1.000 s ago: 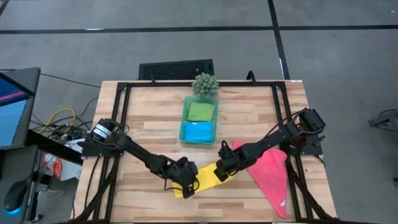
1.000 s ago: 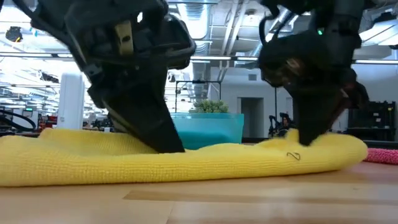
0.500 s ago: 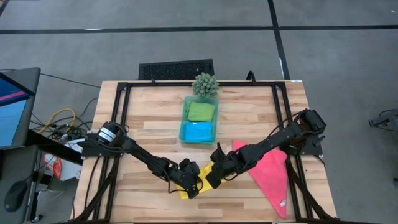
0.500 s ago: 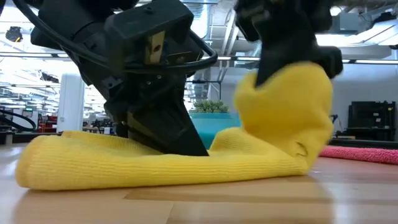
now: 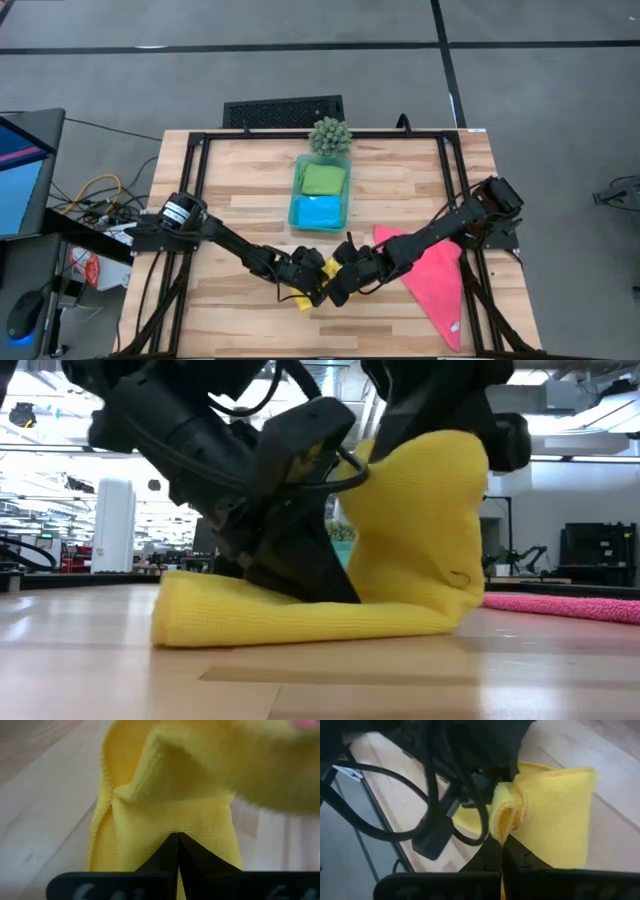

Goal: Fold microfiber towels
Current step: Fold the yellow micro fiber cloth

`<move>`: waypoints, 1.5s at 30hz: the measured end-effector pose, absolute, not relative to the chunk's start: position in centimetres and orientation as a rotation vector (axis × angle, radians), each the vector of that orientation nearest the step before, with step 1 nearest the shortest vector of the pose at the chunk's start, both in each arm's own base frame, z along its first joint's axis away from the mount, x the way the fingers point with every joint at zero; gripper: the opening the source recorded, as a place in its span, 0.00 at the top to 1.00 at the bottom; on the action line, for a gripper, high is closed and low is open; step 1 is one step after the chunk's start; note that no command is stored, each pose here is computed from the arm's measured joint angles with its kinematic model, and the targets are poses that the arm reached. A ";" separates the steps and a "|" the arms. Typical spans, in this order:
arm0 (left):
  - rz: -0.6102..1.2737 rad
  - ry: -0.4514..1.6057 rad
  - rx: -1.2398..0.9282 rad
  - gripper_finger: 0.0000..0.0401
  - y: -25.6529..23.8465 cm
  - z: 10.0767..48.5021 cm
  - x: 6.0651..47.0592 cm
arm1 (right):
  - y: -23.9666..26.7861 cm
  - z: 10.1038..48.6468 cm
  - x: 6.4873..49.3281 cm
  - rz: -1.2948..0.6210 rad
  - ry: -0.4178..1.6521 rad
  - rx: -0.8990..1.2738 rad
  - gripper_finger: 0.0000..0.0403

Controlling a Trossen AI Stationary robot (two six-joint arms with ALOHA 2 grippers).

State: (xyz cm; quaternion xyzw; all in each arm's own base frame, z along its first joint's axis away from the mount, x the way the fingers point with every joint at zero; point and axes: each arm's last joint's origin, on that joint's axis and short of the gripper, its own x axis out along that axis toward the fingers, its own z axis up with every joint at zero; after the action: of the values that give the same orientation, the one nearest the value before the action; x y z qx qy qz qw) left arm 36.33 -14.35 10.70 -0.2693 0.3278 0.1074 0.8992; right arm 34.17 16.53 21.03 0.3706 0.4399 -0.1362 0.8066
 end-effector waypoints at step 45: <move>0.360 0.825 -0.701 1.00 -20.8 12.2 29.8 | 17.0 18.0 37.5 -0.181 0.843 0.836 0.96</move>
State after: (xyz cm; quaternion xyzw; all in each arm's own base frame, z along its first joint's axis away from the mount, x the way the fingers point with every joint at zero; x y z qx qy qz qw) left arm 29.84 -20.82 12.22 -0.3320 0.3907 0.1705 0.8415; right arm 37.50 17.02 17.95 0.3934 0.3967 -0.0852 0.8250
